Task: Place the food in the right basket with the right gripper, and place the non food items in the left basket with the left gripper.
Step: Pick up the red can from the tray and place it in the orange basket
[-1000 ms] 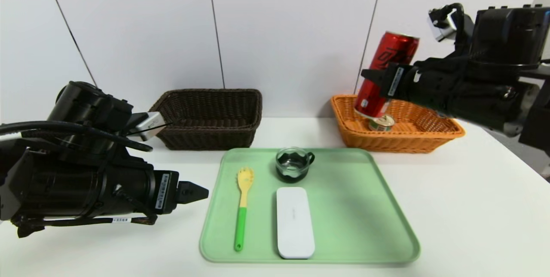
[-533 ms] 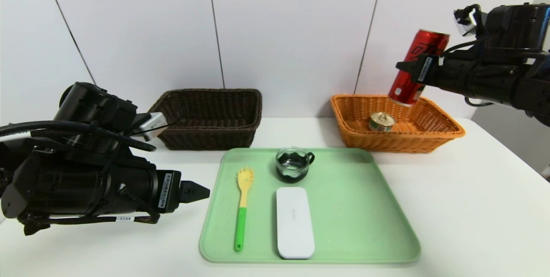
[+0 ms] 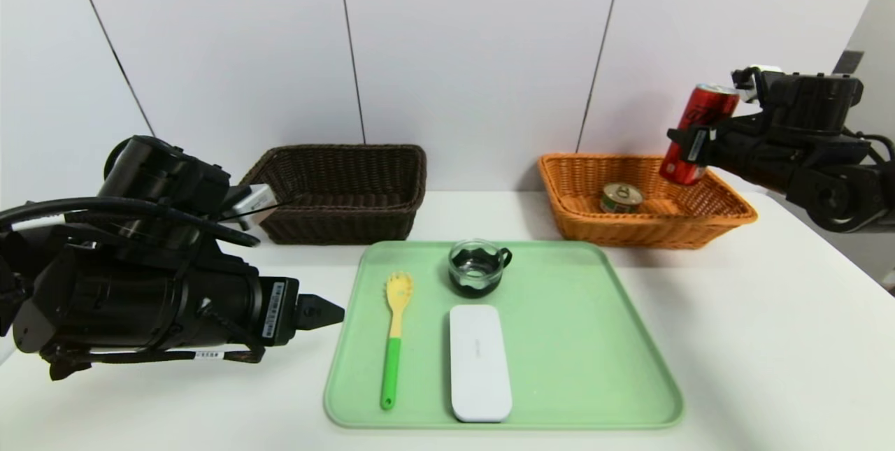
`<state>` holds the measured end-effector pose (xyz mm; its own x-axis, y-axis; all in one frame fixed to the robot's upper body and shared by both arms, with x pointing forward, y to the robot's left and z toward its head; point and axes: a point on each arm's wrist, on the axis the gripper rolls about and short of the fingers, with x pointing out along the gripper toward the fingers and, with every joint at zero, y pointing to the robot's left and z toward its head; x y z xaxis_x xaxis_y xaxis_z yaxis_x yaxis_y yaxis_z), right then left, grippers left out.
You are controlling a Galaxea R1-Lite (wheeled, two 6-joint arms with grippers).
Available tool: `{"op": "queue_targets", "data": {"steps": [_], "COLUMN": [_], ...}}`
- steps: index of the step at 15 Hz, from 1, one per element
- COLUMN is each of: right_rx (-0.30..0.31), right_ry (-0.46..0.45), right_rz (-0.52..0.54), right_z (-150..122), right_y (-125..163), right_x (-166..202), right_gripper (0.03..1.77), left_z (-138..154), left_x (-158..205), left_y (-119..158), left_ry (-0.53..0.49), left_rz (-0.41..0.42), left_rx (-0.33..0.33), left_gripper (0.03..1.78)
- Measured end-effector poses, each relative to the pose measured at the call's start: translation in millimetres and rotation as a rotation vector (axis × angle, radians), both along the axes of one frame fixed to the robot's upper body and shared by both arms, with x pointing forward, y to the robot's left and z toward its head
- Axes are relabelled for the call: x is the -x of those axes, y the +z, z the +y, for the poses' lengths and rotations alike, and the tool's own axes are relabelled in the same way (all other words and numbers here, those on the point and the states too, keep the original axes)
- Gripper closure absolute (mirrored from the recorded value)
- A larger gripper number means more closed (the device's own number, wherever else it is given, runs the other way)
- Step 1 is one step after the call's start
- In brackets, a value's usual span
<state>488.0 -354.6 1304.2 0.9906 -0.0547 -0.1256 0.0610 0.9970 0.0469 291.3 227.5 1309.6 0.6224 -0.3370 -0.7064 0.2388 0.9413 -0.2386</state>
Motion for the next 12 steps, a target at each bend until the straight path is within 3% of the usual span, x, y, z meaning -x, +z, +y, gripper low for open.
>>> {"op": "queue_targets", "data": {"steps": [12], "right_rx": [0.028], "right_ry": [-0.01], "right_rz": [0.036], "right_z": [-7.2], "right_y": [-59.9], "right_x": [-26.5], "right_gripper": [0.89], "left_z": [-0.7], "left_x": [-1.2], "left_y": [-1.3], "left_ry": [0.001], "left_rz": [0.005], "left_rx": [-0.001], "left_gripper": [0.12]}}
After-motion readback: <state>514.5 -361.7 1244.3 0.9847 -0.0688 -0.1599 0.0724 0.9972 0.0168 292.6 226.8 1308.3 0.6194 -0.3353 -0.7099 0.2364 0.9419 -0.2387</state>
